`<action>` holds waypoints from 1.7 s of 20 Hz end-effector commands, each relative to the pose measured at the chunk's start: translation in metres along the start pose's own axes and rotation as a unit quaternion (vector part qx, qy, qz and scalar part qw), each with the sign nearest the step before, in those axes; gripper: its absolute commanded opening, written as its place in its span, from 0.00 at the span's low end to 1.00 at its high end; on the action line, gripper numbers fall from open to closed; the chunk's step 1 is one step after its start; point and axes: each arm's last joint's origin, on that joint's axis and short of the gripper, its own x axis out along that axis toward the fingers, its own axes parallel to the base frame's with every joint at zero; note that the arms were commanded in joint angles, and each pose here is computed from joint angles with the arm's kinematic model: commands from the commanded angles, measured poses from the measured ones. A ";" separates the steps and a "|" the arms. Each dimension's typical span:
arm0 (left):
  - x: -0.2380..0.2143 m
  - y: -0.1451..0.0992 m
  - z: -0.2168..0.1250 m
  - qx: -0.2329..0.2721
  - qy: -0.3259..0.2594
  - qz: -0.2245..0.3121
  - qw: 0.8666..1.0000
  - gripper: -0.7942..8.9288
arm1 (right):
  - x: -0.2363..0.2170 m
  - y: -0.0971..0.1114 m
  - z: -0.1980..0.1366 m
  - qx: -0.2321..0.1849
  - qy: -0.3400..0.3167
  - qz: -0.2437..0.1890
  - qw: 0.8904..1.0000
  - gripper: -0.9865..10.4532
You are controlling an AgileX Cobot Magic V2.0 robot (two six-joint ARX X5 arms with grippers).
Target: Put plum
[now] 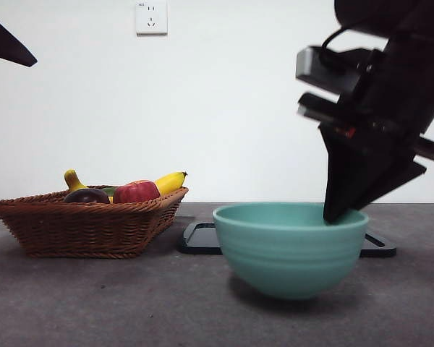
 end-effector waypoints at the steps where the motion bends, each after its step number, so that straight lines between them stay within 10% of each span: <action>1: 0.000 -0.001 0.003 0.007 -0.003 -0.006 1.000 0.59 | 0.007 0.001 0.002 0.000 0.007 0.001 1.000 0.09; 9: 0.000 -0.001 0.003 0.007 -0.004 -0.006 1.000 0.59 | 0.012 0.001 0.001 0.002 0.016 -0.002 1.000 0.10; 15: 0.000 -0.001 0.003 0.007 -0.003 -0.006 1.000 0.59 | 0.010 0.001 0.002 0.004 0.012 -0.003 1.000 0.29; 23: 0.000 -0.001 0.002 0.003 0.002 -0.006 1.000 0.59 | -0.069 0.015 0.026 -0.017 -0.106 -0.003 0.994 0.29; 34: 0.000 -0.001 0.001 0.001 0.005 -0.006 1.000 0.59 | -0.146 0.026 -0.020 -0.027 -0.079 0.103 0.991 0.29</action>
